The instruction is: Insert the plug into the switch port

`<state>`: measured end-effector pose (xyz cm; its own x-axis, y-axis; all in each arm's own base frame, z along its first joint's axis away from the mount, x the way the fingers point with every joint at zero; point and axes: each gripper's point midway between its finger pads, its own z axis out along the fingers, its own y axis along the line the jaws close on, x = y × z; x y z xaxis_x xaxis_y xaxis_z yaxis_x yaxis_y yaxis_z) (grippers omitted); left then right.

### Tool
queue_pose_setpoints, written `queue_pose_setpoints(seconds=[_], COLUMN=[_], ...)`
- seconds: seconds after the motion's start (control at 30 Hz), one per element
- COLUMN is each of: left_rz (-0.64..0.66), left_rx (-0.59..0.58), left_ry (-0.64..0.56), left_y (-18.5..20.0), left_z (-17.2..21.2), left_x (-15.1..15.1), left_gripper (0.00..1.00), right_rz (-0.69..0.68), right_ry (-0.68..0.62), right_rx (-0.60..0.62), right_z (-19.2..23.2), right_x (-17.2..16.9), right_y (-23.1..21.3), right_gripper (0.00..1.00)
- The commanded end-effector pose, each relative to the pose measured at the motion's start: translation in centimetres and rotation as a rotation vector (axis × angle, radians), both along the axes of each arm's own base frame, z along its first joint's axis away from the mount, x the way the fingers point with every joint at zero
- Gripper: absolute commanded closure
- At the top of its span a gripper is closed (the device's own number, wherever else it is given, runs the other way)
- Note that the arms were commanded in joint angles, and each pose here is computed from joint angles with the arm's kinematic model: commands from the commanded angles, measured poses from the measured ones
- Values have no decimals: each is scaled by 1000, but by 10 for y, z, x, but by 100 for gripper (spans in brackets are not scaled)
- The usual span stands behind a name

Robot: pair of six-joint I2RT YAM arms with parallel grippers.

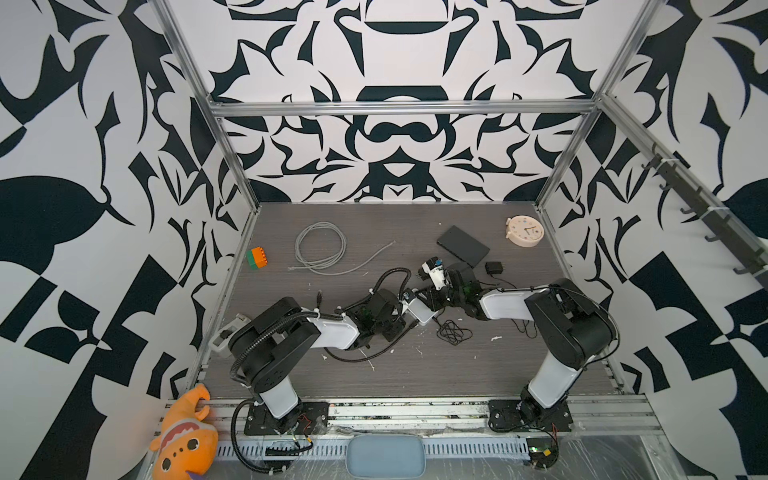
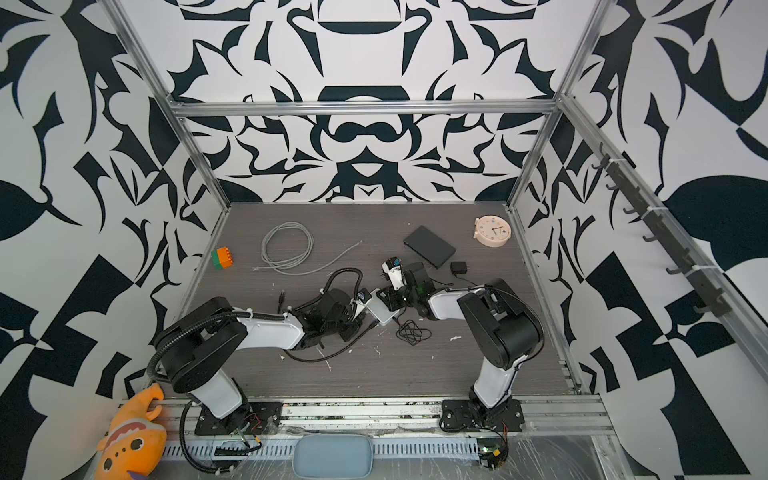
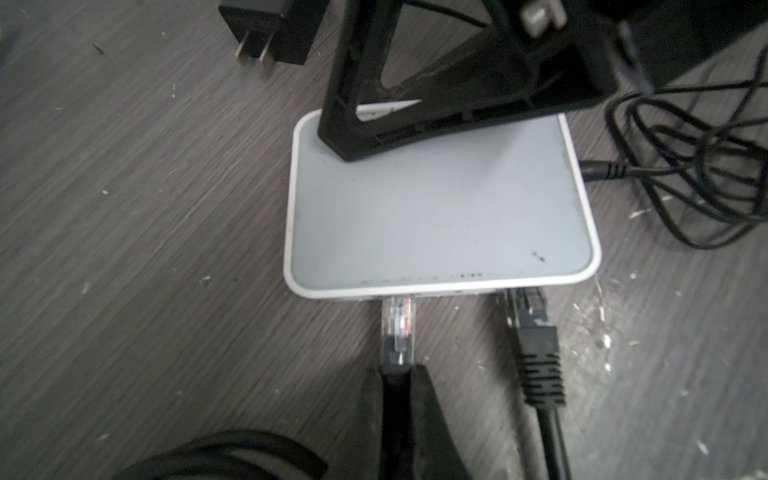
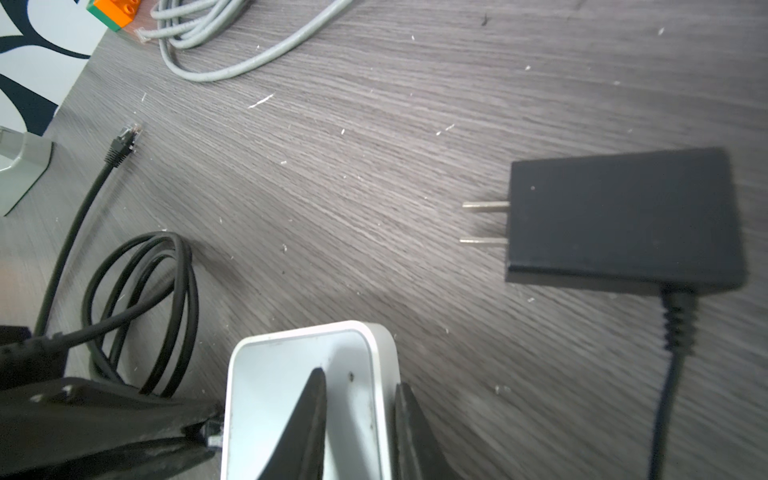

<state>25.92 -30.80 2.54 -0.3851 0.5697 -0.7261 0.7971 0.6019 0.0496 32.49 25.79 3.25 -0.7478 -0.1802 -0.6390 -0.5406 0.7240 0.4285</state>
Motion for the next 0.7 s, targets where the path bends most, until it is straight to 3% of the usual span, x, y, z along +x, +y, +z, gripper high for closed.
queue_pose_setpoints(seconds=[0.0, 0.17, 0.67], left_rz=[36, 56, 9], left_rx=[-299, -375, -263], left_ry=[-154, -110, -144], left_y=[-33, -29, -44], left_z=[80, 90, 78], left_x=[35, 39, 55], left_gripper=[100, 100, 100], right_rz=[274, 283, 404], right_ry=[382, 374, 421], right_rx=[28, 59, 127], right_z=[-40, -38, -30], right_x=[-117, -119, -146], right_y=[25, 27, 54], right_gripper=[75, 76, 77])
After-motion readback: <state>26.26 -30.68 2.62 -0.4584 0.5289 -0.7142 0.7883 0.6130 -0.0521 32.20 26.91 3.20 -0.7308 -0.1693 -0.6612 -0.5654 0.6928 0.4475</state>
